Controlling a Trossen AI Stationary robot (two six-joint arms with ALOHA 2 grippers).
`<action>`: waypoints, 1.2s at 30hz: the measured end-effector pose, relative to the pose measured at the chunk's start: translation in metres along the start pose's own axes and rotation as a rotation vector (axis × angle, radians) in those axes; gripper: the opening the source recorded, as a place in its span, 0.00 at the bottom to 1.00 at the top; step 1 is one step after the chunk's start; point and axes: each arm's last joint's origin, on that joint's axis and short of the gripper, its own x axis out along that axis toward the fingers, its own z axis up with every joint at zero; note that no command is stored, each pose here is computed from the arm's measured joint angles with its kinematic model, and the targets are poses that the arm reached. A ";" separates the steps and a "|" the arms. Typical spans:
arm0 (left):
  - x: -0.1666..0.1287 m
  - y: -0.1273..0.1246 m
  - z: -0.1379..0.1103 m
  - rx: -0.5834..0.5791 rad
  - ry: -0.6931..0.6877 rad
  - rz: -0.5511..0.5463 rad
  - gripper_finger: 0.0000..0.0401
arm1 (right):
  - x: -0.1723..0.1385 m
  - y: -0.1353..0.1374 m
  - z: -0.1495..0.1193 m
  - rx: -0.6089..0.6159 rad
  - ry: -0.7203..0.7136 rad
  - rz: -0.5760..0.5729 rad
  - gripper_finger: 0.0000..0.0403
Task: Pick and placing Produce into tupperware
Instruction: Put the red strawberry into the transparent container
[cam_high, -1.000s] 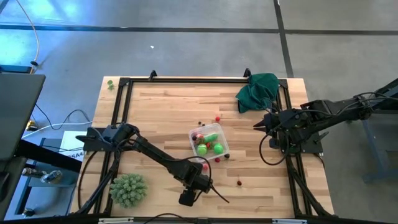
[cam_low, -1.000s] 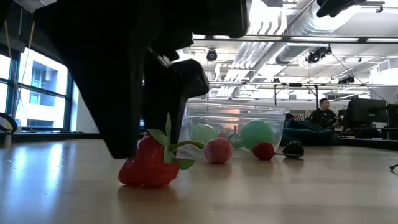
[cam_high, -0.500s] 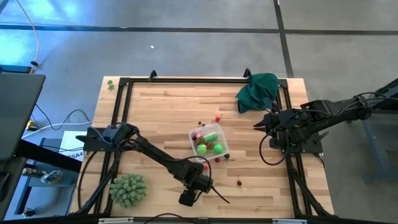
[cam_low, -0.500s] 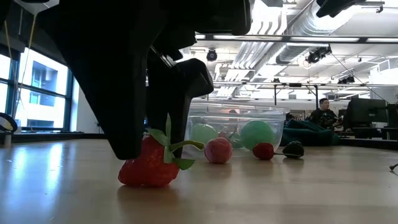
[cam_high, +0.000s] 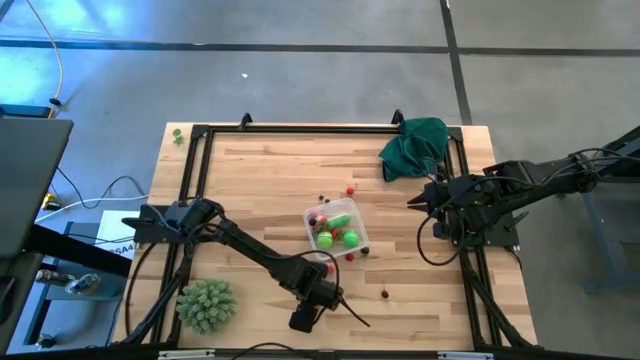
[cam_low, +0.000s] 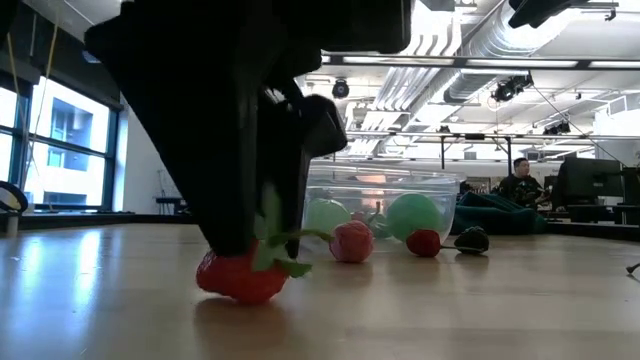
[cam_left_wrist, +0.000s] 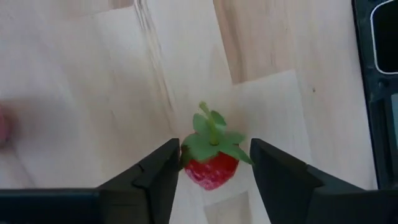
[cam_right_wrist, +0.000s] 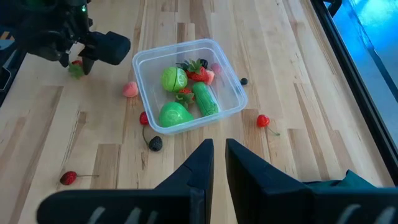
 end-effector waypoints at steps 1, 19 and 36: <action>0.002 0.000 -0.002 -0.007 0.000 -0.009 0.46 | 0.000 0.000 0.000 0.000 0.000 0.000 0.08; 0.011 0.000 -0.008 -0.020 -0.008 -0.023 0.42 | 0.000 0.000 0.000 0.000 0.000 0.000 0.08; 0.004 0.000 -0.007 0.028 -0.032 0.057 0.39 | 0.000 0.000 0.000 0.000 0.000 0.000 0.08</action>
